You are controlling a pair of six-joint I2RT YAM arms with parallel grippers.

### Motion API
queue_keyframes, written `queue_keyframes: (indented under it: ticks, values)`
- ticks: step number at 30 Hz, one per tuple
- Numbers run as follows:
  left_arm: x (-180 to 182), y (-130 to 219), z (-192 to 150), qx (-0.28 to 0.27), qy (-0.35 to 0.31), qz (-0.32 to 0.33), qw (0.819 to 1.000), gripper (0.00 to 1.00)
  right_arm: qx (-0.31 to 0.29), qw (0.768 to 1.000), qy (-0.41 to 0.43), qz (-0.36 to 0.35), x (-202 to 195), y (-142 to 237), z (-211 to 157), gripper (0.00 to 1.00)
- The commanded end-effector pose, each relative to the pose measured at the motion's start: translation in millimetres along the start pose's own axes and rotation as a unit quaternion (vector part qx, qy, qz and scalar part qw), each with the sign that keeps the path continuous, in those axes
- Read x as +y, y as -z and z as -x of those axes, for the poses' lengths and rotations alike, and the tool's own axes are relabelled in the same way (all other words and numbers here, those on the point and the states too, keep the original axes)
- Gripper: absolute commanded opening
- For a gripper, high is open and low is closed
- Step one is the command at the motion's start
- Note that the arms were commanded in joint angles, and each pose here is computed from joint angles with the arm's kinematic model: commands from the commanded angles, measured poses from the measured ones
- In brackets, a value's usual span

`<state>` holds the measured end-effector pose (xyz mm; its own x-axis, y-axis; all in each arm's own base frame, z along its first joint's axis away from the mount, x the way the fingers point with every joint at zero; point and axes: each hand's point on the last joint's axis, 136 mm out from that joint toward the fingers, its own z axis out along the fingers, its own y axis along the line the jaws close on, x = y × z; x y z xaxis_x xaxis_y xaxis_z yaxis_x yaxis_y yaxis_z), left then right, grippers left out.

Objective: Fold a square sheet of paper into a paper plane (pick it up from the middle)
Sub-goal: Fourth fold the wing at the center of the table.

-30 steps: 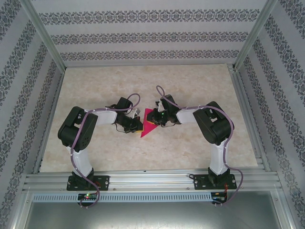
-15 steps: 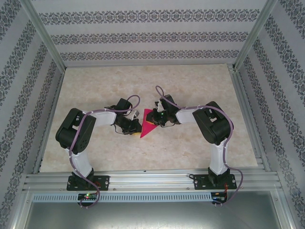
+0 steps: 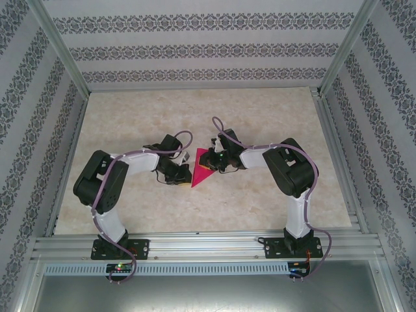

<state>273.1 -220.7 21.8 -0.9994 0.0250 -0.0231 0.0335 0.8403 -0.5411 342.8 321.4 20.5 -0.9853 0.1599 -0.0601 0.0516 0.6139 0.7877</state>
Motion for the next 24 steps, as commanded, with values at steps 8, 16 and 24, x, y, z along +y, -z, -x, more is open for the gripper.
queue_keyframes:
  ticks: [8,16,24]
  values:
    - [-49,35,24,-0.067,-0.019,-0.069,0.995,0.16,0.025,0.995,-0.035,-0.088,-60,-13,-24,0.17]
    - [-76,9,25,-0.019,-0.030,-0.135,0.990,0.18,0.026,0.995,-0.037,-0.090,-62,-13,-25,0.17]
    - [-42,-18,19,-0.004,-0.002,-0.085,0.996,0.16,0.029,0.995,-0.040,-0.092,-66,-15,-27,0.17]
